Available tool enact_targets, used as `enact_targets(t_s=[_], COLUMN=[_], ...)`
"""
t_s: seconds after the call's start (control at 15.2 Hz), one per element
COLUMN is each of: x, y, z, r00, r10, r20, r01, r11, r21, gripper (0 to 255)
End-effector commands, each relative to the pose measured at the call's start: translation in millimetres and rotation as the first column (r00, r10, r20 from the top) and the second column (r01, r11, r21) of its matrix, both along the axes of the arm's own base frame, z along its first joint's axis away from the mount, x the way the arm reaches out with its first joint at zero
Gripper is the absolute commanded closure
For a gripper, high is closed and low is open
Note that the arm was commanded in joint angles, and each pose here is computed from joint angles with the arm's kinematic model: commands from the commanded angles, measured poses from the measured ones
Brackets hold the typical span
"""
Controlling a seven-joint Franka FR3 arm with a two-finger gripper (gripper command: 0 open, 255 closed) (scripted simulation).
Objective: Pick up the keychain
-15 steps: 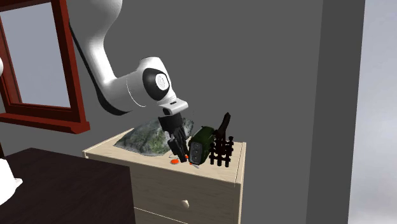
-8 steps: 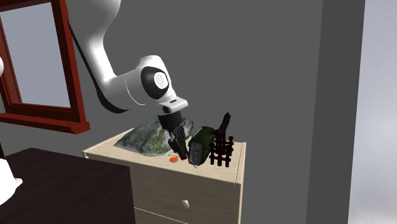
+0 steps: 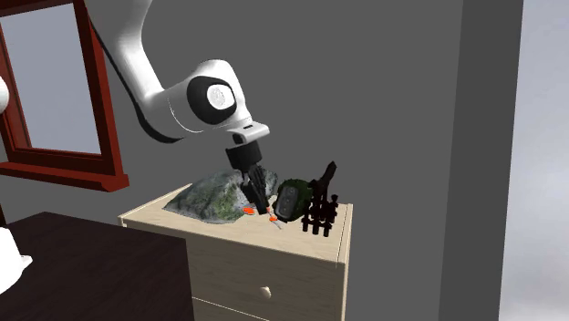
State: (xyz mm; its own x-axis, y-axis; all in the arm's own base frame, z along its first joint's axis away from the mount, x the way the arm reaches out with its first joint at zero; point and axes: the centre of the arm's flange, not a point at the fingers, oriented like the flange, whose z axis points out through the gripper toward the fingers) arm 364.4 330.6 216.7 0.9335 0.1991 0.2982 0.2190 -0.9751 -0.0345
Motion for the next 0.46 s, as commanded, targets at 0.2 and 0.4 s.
enact_targets(t_s=[0.2, 0.4], x=[-1, -1], y=[-1, -1], z=[28, 34], r00=[1.000, 1.000], r10=[0.000, 0.000], r20=[0.000, 0.000], r01=[0.000, 0.000], r11=[1.000, 1.000], r21=[0.000, 0.000], gripper=[255, 255])
